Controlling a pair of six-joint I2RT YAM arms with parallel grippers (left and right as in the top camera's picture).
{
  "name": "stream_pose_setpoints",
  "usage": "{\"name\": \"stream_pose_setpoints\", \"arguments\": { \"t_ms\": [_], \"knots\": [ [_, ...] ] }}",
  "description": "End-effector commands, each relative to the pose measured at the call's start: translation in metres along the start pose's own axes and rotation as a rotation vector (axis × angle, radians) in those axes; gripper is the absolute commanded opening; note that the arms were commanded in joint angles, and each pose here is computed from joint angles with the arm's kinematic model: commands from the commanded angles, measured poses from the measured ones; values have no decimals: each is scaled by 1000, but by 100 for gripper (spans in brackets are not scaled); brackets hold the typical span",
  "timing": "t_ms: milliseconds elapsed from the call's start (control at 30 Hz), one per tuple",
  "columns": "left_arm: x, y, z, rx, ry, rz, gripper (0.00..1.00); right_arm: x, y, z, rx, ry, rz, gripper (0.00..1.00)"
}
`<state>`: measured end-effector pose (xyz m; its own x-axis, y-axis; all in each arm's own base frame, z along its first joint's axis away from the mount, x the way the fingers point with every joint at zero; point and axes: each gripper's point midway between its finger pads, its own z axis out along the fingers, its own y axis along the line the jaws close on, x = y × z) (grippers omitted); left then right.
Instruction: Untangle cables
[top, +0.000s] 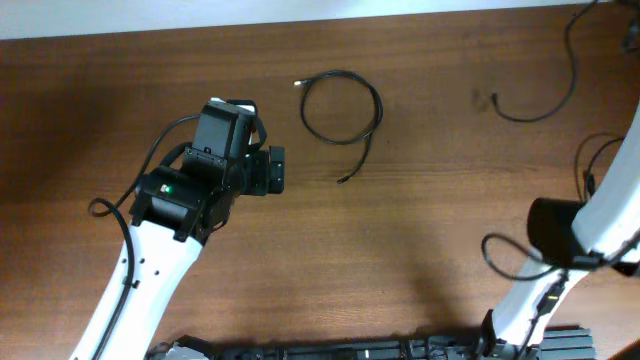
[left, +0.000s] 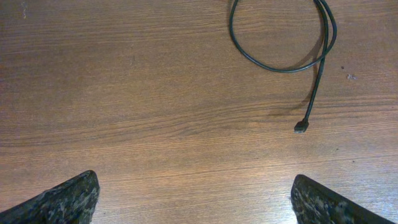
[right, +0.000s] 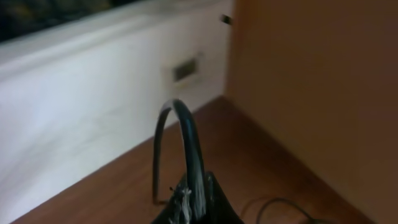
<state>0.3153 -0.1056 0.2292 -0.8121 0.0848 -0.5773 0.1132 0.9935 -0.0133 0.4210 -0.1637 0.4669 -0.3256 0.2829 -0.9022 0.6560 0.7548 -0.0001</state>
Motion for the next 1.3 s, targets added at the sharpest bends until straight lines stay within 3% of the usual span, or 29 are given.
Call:
{"name": "stream_pose_setpoints", "arguments": {
  "t_ms": [0, 200, 367, 500, 533, 567, 600, 633, 667, 800, 933, 1100, 1267],
  "knots": [
    [-2, 1, -1, -8, -7, 2, 99, 15, -23, 62, 114, 54, 64, 4],
    [-2, 1, -1, -8, -7, 2, 99, 57, -54, 190, 224, 124, 95, 4],
    [-2, 1, -1, -8, -7, 2, 99, 172, -47, 292, 196, 344, 58, 4],
    [-2, 1, -1, -8, -7, 2, 99, 278, -47, 328, 220, 557, -8, 4],
    [-2, 1, -1, -8, -7, 2, 99, 300, -49, 329, 226, 606, -23, 29],
    [-2, 1, -1, -8, -7, 2, 99, 308, -49, 329, 228, 624, -28, 60],
    [-2, 1, -1, -7, -7, 2, 99, 315, -50, 328, 232, 644, -35, 79],
    [-2, 1, -1, -8, -7, 2, 99, 319, -51, 326, 233, 658, -39, 86],
    [-2, 1, -1, -8, -7, 2, 99, 324, -49, 322, 219, 688, -46, 99],
    [-2, 1, -1, -8, -7, 2, 99, 318, -32, 308, 98, 737, -57, 99],
    [-2, 1, -1, -8, -7, 2, 99, 262, -5, 277, -86, 667, -96, 99],
    [-2, 1, -1, -8, -7, 2, 99, 186, 47, 208, -361, 518, -205, 99],
    [-2, 1, -1, -8, -7, 2, 99, 146, 93, 126, -506, 425, -302, 99]
  ]
}}
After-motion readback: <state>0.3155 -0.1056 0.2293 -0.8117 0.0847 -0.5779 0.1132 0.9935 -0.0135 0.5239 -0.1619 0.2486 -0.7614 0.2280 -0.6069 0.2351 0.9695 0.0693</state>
